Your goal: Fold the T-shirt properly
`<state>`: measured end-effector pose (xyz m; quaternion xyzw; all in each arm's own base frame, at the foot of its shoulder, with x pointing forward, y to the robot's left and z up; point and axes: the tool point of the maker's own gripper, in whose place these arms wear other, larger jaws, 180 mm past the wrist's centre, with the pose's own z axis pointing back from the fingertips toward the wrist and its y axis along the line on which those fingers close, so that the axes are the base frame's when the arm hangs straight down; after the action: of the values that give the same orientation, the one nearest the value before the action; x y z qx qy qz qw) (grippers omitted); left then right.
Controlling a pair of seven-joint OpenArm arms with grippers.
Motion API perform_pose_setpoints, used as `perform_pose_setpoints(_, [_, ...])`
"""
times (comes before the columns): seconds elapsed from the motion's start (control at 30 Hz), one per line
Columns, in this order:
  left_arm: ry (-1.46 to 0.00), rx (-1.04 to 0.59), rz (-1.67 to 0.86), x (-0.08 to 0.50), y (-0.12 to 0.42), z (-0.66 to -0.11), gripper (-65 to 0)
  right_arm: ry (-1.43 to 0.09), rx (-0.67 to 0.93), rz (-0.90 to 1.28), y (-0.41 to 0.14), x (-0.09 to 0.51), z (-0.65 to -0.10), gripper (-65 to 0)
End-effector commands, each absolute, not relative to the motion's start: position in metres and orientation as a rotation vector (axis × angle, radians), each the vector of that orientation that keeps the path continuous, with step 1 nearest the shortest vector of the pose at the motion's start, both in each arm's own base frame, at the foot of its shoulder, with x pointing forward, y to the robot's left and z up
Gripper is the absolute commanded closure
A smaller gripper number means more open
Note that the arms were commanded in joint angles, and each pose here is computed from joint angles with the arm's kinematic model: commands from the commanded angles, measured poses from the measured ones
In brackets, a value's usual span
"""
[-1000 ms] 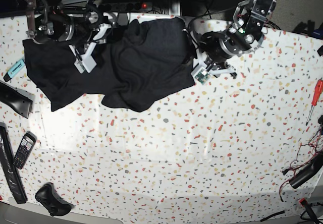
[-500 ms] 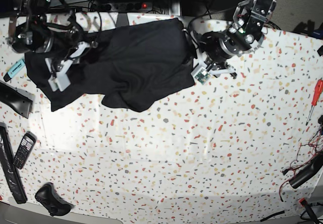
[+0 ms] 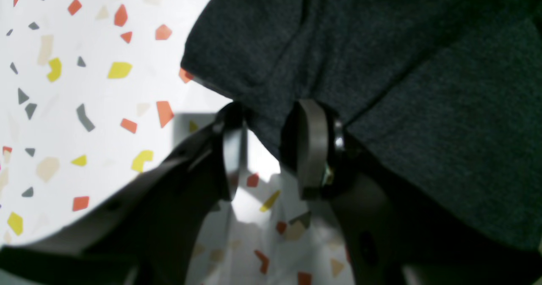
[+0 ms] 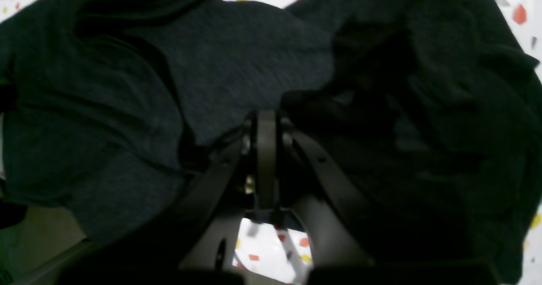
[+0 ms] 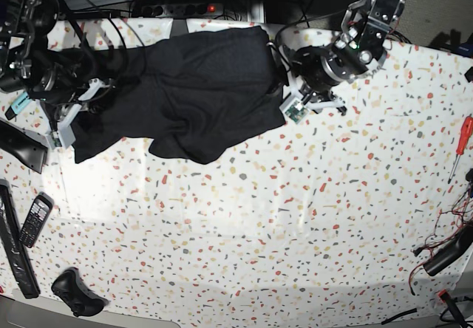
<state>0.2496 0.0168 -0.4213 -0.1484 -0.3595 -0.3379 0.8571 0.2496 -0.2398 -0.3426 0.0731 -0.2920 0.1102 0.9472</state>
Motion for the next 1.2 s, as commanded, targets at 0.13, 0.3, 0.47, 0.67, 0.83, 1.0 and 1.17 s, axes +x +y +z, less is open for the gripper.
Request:
perform_pose_setpoints(0.13, [-0.765, -0.294, -0.718, 0.253, 0.02, -0.417, -20.0, -0.632, 0.098, 0.261, -0.254, 0.259, -0.325, -10.1])
perform_pose_setpoints(0.3, [-0.772, -0.296, -0.717, 0.254, 0.019, -0.416, -20.0, -0.657, 0.023, 0.229, -0.286, 0.261, -0.308, -19.8])
perform_pose_setpoints(0.47, [-0.827, -0.309, -0.717, 0.262, 0.015, -0.406, -20.0, -0.633, -0.032, 0.186, -0.329, 0.26, -0.299, -19.8])
perform_pose_setpoints(0.67, [-0.891, -0.305, -0.731, 0.273, 0.01, -0.384, -20.1, -0.547, 0.01, 0.043, -0.386, 0.261, -0.311, -19.7])
perform_pose_setpoints(0.83, [-0.916, -0.294, -0.747, 0.275, 0.008, -0.367, -20.3, -0.579, 0.117, -0.003, -0.404, 0.276, -0.303, -19.7])
perform_pose_setpoints(1.0, [-0.923, -0.284, -0.756, 0.275, 0.007, -0.359, -20.3, -0.487, 0.165, -0.022, -0.415, 0.274, -0.323, -19.7])
perform_pose_setpoints(1.17, [-0.918, -0.281, -0.756, 0.275, 0.008, -0.36, -20.3, -0.415, 0.202, -0.068, -0.416, 0.279, -0.346, -19.7])
